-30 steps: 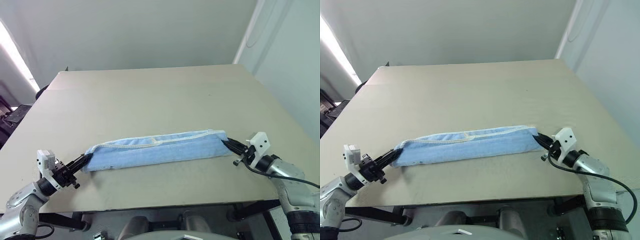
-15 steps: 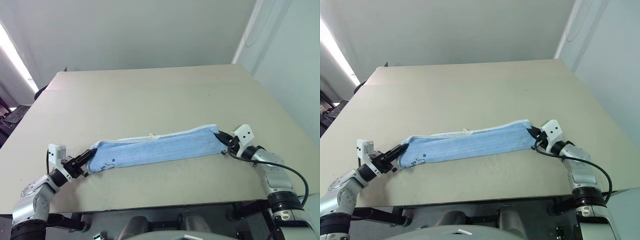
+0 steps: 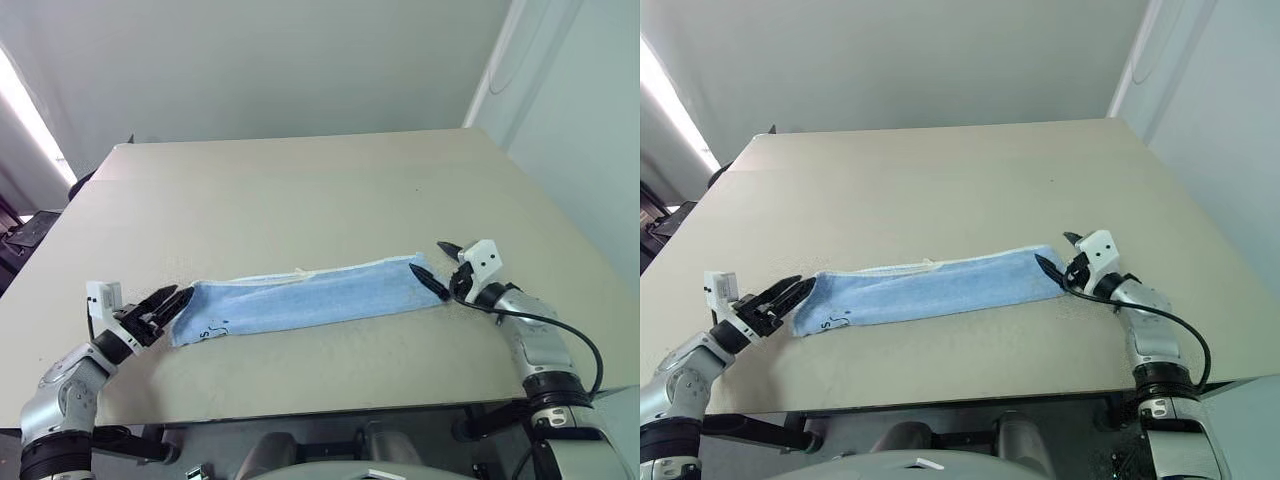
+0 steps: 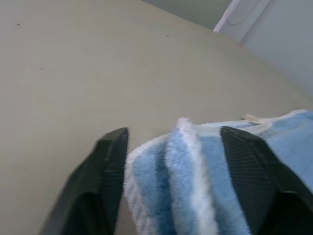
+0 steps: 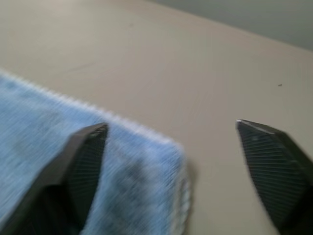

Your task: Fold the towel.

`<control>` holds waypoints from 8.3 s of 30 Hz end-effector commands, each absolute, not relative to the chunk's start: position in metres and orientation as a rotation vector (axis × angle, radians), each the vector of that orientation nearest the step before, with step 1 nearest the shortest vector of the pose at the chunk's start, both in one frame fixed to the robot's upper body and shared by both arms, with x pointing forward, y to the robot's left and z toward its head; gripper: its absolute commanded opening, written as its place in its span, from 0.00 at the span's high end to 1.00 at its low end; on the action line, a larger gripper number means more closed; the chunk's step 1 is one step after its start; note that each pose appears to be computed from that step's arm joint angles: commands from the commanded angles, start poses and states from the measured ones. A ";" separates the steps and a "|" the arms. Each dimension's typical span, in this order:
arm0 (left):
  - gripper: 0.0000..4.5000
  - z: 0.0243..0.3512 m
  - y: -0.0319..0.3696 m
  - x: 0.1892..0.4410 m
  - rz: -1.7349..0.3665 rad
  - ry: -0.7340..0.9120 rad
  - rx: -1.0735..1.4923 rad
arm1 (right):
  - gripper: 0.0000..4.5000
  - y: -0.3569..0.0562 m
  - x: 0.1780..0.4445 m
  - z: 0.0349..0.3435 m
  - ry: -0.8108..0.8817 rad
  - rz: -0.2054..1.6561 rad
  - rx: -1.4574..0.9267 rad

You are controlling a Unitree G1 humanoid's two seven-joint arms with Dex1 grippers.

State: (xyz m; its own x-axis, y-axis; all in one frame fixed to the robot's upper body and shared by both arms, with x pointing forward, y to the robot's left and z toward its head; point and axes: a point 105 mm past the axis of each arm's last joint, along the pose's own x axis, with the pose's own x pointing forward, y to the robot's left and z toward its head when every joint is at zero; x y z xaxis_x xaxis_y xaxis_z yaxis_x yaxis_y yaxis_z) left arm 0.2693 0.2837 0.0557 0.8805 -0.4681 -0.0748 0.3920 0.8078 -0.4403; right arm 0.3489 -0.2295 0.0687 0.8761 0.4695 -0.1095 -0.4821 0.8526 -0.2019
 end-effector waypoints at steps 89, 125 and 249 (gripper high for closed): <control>0.28 0.098 0.244 0.258 -0.689 0.149 -0.105 | 0.99 -0.241 0.364 0.153 0.343 0.789 0.011; 0.28 0.079 0.227 0.258 -0.710 0.214 -0.123 | 0.99 -0.125 0.315 0.140 0.516 1.234 -0.051; 0.99 0.038 0.194 0.272 -0.594 0.779 -0.544 | 0.36 -0.080 0.369 0.115 0.192 0.969 -0.045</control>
